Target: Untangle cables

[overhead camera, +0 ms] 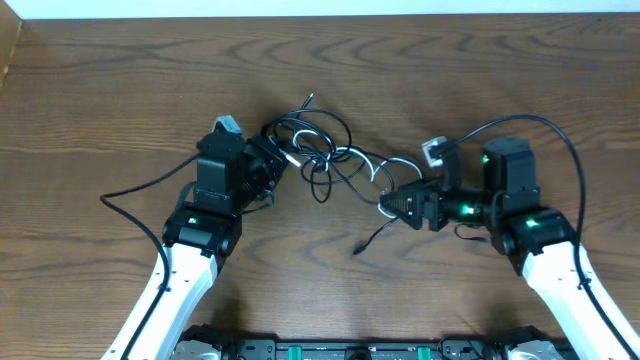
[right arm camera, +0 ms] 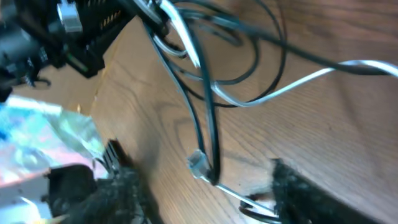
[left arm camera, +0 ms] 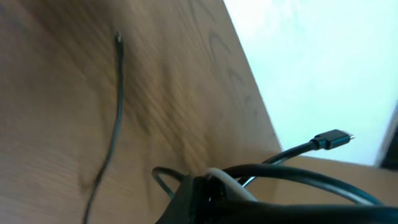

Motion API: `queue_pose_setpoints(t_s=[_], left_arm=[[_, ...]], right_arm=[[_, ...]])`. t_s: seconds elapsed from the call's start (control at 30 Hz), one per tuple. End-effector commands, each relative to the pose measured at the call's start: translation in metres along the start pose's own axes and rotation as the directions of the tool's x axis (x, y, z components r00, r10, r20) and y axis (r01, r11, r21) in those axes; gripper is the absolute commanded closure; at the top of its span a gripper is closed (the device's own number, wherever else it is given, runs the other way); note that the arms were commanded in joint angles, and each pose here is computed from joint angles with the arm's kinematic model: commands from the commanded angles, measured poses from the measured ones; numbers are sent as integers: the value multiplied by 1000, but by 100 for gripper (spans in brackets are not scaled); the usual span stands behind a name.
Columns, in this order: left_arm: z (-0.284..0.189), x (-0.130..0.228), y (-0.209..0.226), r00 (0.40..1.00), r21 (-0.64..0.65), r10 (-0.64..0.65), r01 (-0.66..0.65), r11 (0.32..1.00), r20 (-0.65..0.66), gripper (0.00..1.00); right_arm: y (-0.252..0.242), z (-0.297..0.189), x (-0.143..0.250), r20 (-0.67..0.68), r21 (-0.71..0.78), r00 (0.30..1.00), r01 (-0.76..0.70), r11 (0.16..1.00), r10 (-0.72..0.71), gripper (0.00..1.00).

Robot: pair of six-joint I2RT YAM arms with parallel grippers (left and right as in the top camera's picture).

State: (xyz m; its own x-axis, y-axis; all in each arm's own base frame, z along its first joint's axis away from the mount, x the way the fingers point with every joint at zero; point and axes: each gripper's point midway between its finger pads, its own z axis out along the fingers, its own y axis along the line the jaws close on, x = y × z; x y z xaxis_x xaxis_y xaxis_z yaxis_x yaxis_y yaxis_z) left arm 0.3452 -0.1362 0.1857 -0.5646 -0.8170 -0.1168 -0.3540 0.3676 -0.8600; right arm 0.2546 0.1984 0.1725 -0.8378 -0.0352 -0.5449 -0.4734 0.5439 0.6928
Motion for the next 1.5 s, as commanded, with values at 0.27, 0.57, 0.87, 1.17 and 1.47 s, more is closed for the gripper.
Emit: queue_pose_setpoints(t_s=[0.27, 0.57, 0.87, 1.17, 1.47], left_arm=[[-17, 45, -67, 959, 302, 123, -42, 952, -253, 91], [-28, 46, -96, 911, 471, 391, -288, 834, -135, 84], [-21, 45, -82, 916, 416, 373, -284, 864, -149, 92], [-18, 46, -72, 912, 380, 377, -296, 877, -161, 92], [-19, 59, -74, 898, 396, 395, -297, 869, -194, 92]], right_arm=[[-94, -21, 13, 199, 571, 948, -319, 757, 249, 83], [-129, -57, 38, 245, 740, 923, -376, 557, 298, 73], [-90, -20, 16, 117, 543, 972, -233, 806, 202, 50], [2, 10, 2, -3, 40, 1000, -30, 999, 30, 31], [17, 8, -31, 110, -30, 986, -124, 992, 127, 25]])
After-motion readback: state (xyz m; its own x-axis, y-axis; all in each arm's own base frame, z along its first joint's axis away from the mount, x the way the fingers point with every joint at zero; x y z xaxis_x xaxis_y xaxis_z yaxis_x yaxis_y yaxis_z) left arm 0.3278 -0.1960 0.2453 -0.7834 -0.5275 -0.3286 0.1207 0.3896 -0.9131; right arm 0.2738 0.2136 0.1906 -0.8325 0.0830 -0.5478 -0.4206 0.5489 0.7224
